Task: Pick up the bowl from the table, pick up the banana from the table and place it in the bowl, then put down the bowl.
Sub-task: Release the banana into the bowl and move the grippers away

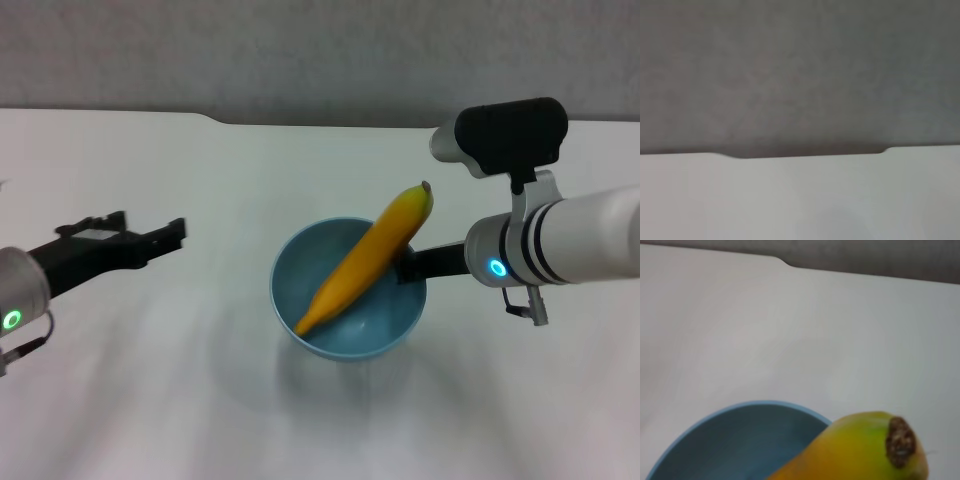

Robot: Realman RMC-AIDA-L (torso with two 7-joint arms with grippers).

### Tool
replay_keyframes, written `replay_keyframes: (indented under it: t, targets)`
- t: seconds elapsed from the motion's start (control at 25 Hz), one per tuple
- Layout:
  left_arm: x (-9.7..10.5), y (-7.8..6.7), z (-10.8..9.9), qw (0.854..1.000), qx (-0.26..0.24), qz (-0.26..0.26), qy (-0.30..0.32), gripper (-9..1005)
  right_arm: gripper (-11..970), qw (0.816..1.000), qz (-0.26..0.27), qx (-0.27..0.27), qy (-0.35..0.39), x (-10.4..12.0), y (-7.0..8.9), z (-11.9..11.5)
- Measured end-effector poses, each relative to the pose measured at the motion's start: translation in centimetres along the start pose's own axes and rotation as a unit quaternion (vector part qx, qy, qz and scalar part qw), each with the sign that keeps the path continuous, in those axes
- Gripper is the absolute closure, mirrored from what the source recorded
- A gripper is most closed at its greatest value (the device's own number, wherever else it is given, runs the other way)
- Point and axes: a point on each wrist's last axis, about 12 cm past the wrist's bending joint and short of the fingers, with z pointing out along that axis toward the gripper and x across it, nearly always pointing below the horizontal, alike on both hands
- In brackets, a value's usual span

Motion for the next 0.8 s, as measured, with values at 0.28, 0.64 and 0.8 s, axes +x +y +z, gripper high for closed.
replay_keyframes:
  t: [0.28,0.64,0.8]
  targets:
    - [0.8,1.3,-0.8,0.999,-0.042,0.007,-0.003,88,911,0.999,0.009,0.008,0.042,-1.0,-0.3,0.8]
    - [1.5,1.5,-0.7,0.999,-0.047,0.012,0.006,88,910,0.999,0.017,0.010,0.046,0.7,-0.3,2.0]
    - [1.7,1.6,-0.7,0.999,-0.051,0.009,0.008,88,909,0.999,0.017,0.009,0.046,1.3,-0.3,2.2]
